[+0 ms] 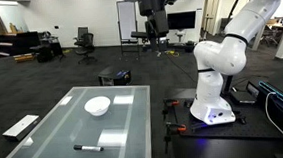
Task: Put the marker in the bowl
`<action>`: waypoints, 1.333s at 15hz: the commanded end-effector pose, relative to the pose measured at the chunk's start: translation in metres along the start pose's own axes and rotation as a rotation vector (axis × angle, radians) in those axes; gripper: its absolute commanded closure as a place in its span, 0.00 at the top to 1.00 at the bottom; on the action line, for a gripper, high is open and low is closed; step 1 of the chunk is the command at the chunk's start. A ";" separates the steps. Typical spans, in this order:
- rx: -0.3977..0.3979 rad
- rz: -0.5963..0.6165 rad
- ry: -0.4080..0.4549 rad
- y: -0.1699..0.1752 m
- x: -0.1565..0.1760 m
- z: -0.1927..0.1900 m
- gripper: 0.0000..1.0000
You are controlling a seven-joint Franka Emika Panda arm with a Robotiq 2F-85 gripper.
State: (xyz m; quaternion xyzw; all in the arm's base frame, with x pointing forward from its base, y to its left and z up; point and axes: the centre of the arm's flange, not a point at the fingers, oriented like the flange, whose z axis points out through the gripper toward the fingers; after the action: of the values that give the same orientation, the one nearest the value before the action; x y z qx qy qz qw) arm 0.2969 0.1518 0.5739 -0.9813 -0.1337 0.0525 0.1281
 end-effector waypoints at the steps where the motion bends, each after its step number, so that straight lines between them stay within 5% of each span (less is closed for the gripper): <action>1: 0.000 0.000 0.000 0.000 0.000 0.000 1.00; 8: -0.019 0.027 0.000 -0.002 0.014 -0.003 1.00; 14: -0.089 0.125 0.023 -0.003 0.072 0.006 1.00; 20: -0.093 0.221 0.092 0.003 0.147 0.062 1.00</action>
State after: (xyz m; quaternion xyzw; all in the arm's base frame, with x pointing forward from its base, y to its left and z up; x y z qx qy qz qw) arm 0.3931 0.1837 0.5255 -0.9944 -0.0503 0.0209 0.0902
